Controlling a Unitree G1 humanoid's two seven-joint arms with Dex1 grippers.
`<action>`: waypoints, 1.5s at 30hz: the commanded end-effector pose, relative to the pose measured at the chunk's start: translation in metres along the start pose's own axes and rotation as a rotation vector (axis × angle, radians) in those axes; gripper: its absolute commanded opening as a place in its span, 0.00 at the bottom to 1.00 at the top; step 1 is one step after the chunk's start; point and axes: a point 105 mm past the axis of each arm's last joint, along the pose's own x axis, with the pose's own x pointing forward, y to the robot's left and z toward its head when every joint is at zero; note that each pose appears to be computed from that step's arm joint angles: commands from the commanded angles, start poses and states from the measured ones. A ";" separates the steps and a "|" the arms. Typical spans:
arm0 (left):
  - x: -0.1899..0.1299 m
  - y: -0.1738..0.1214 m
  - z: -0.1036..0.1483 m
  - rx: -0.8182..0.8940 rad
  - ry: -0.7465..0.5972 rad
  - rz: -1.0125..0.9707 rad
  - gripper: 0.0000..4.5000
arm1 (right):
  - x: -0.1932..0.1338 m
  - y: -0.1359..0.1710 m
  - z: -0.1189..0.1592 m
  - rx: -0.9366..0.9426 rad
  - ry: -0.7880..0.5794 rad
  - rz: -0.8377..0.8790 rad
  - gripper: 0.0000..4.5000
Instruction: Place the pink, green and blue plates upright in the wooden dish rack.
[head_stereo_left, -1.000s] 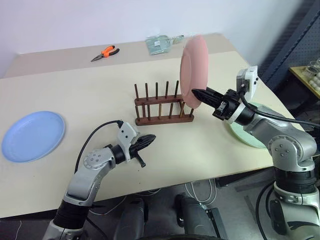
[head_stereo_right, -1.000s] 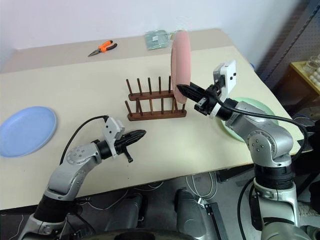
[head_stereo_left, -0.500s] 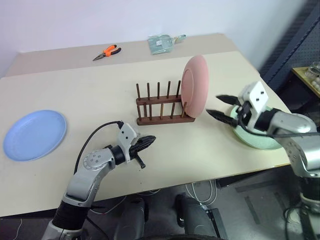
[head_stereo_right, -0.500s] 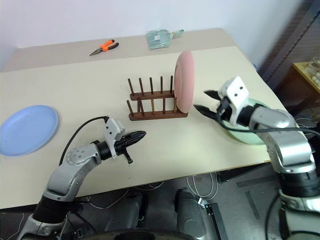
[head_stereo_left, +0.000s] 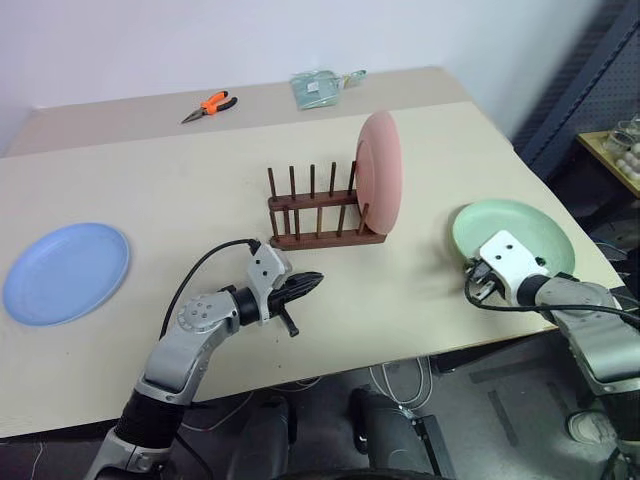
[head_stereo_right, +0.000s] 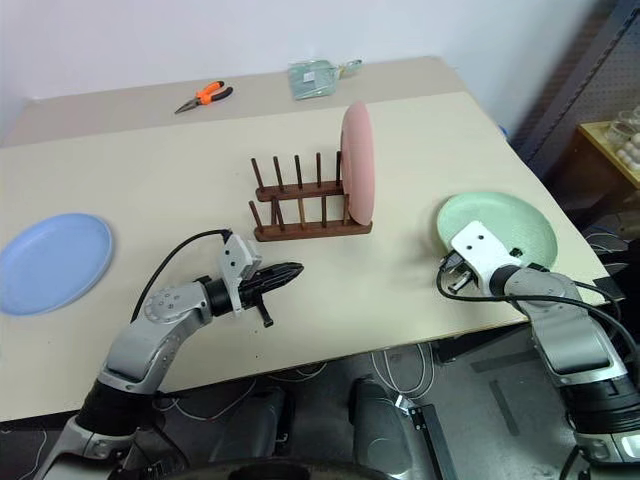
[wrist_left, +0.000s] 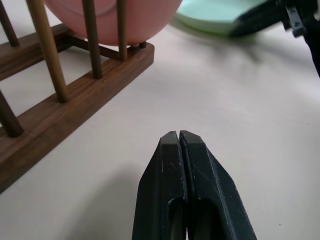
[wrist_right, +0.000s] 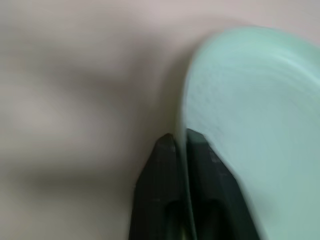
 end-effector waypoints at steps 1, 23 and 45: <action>-0.003 0.002 0.008 0.034 -0.027 0.000 0.00 | -0.010 -0.019 0.028 -0.024 -0.098 -0.064 0.01; -0.026 0.040 0.009 0.077 -0.104 0.261 0.00 | -0.084 0.065 0.274 1.046 -1.079 0.732 0.01; -0.026 0.032 0.006 0.036 -0.101 0.230 0.00 | -0.037 0.057 0.279 0.970 -0.961 0.536 0.44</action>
